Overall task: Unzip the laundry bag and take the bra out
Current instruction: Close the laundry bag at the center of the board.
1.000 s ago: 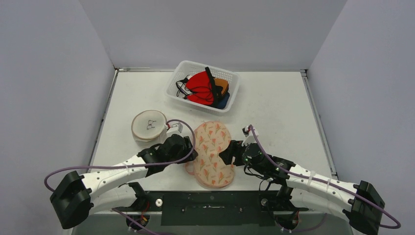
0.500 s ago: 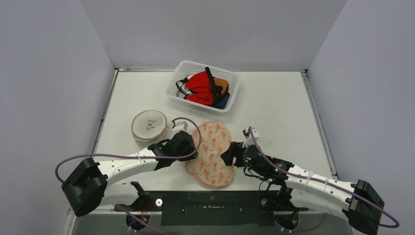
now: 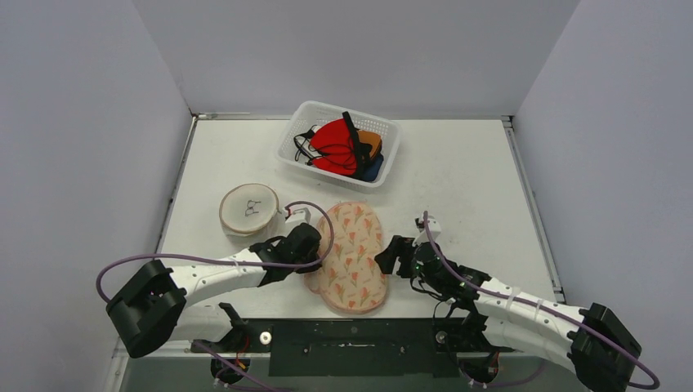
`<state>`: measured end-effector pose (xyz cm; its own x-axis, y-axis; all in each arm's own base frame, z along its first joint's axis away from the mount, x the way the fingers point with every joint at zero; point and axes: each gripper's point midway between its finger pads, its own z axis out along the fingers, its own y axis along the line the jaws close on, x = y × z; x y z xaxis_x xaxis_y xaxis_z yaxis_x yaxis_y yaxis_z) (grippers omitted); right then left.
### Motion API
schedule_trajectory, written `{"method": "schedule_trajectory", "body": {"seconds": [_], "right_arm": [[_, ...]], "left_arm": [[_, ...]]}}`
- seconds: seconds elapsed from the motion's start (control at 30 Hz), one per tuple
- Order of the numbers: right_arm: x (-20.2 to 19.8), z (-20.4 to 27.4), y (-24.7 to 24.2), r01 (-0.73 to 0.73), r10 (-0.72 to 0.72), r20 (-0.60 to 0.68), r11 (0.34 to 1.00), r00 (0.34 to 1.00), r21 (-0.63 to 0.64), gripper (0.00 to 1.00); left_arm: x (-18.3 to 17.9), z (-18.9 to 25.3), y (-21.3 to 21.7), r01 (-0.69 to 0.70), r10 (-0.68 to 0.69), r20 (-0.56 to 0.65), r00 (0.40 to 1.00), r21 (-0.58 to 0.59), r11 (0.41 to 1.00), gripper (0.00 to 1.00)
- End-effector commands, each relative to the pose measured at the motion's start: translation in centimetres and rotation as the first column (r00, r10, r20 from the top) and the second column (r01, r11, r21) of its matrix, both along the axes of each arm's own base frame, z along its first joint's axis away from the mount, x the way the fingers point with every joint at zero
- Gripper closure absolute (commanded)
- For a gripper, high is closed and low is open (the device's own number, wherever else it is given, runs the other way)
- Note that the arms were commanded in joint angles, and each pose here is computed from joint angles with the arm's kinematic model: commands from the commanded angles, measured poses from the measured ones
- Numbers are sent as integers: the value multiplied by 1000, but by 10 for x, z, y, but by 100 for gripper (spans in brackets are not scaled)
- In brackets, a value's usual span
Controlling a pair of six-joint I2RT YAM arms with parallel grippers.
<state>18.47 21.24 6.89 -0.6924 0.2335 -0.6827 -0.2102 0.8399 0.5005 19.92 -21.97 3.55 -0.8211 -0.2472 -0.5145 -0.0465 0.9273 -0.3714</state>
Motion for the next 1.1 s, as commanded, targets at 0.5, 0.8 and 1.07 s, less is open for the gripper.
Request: {"method": "schedule_trajectory", "body": {"seconds": [0.5,0.8,1.07], "right_arm": [[26,-26,34,-54,74,-102,981,992,187,29],[29,-43,37,-53,76,-137,985,988,164,72],[23,-43,-8,56,-52,-91,998,994,41,95]], "left_arm": [[1,-22,9,-7,6,14,1000,69,998,100],[0,-22,8,11,-13,24,1000,84,996,100],[3,-8,-26,111,-114,78,990,40,993,100]]}}
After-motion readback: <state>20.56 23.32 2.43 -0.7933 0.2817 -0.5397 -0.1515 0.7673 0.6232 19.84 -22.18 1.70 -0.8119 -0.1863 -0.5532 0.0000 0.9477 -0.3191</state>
